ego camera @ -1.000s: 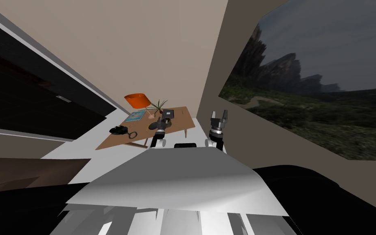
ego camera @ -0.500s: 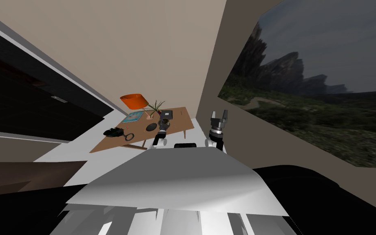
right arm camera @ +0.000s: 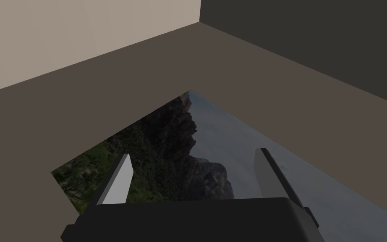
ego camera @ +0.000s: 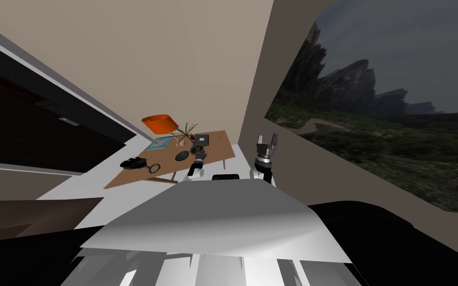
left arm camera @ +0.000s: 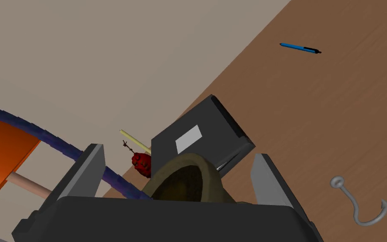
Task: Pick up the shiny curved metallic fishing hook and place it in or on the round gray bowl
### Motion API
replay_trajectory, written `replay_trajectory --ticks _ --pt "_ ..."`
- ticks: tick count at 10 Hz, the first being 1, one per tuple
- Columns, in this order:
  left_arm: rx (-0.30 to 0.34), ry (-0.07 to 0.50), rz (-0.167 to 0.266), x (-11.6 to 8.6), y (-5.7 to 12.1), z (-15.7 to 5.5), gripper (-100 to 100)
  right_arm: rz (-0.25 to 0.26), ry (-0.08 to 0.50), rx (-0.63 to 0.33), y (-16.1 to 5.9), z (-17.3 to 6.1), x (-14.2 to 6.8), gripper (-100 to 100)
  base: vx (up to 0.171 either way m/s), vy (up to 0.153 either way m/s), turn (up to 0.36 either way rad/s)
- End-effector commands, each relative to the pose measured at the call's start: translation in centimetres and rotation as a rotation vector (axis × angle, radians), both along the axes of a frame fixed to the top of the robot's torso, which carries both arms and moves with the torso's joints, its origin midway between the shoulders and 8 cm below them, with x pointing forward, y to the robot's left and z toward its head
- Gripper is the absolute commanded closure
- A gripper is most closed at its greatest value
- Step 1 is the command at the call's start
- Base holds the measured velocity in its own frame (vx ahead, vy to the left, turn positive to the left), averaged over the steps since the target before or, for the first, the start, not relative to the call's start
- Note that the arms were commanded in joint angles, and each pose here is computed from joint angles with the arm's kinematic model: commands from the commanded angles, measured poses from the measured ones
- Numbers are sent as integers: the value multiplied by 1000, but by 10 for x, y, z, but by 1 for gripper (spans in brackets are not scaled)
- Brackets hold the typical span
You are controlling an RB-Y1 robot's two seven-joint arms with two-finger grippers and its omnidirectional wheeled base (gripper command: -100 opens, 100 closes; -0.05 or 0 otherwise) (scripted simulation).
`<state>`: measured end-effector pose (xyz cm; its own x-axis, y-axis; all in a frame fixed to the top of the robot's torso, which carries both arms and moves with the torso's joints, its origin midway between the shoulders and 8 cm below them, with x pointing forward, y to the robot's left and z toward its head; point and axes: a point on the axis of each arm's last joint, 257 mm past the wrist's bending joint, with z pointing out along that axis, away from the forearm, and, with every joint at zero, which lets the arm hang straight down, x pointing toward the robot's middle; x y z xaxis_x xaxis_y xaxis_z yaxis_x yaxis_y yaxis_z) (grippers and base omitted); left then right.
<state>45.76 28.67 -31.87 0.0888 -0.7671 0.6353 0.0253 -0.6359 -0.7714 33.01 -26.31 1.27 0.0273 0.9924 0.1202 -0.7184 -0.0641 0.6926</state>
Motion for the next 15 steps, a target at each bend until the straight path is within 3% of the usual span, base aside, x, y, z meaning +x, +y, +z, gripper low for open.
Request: replay_trajectory --ticks 1,5,9,10,15 --pt "-21 22 3 1 0 -11 -100 0 0 0 0 0 0 0 24 -21 0" --pt "-161 138 27 4 4 -63 -100 0 0 0 0 0 0 0 45 -55 -6" --pt "-222 215 50 -2 8 -98 -100 0 0 0 0 0 0 0 27 -28 -3" --pt "-222 215 50 -2 8 -98 -100 0 0 0 0 0 0 0 20 -25 1" --pt "-325 323 94 -12 13 -144 -100 0 0 0 0 0 0 0 32 -35 -5"
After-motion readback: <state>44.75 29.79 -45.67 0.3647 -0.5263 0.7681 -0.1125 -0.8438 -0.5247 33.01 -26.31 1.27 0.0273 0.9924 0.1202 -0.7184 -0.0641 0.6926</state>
